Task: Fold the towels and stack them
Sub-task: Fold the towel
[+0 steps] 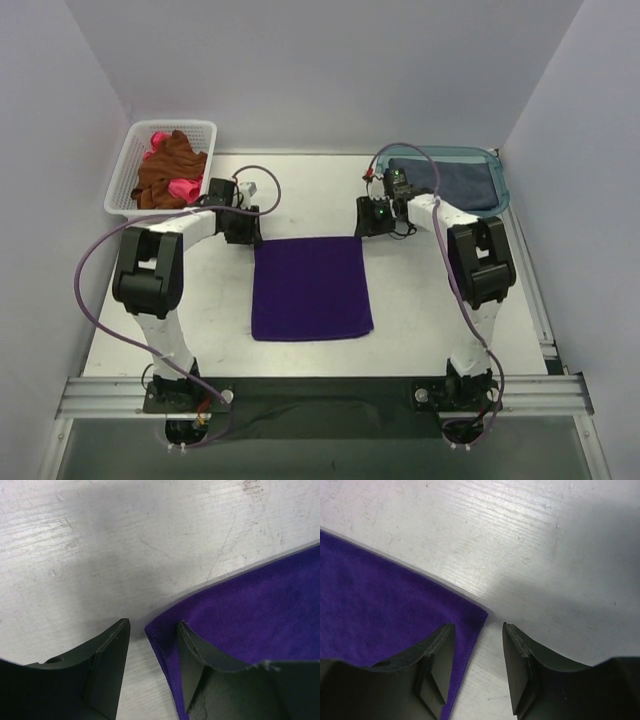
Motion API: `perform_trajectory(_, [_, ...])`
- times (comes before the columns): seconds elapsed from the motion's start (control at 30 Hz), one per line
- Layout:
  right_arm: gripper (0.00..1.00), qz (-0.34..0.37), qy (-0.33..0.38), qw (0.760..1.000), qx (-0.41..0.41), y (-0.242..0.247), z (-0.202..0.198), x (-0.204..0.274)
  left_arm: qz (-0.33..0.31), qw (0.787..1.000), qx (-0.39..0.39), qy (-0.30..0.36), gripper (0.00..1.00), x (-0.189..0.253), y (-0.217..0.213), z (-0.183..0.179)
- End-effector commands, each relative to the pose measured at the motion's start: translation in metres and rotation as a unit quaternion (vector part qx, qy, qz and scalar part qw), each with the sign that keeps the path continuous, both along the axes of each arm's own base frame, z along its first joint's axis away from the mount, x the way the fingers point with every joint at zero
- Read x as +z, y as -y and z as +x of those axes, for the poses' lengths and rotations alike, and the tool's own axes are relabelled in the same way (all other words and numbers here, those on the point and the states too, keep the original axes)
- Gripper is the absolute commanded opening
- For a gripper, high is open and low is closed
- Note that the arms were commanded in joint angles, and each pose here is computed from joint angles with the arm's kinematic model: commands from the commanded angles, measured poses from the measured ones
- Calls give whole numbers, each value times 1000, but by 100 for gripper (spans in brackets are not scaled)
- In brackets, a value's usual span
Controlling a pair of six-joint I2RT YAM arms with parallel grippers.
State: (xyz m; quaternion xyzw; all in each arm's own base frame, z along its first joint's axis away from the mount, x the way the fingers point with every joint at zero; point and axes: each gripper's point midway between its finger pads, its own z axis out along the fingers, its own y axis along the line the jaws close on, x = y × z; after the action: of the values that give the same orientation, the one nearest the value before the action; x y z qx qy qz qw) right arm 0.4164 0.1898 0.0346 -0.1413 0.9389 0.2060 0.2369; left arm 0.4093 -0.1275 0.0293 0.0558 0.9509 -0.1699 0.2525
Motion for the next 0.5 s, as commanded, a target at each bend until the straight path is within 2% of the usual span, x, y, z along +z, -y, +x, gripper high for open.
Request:
perform_trajectory(0.0, [43,-14,8,1000,15,-4,5,4,14,1000,-13,10,52,5,1,9])
perform_trajectory(0.2, [42,-33,1,999,10,-3,9,-11,37,999,-12,-5,47,-6,-6,6])
perform_trajectory(0.47, [40,-69,-8,997,22,-5,4,-27,53,997,-32,-37,46,-20,0,-5])
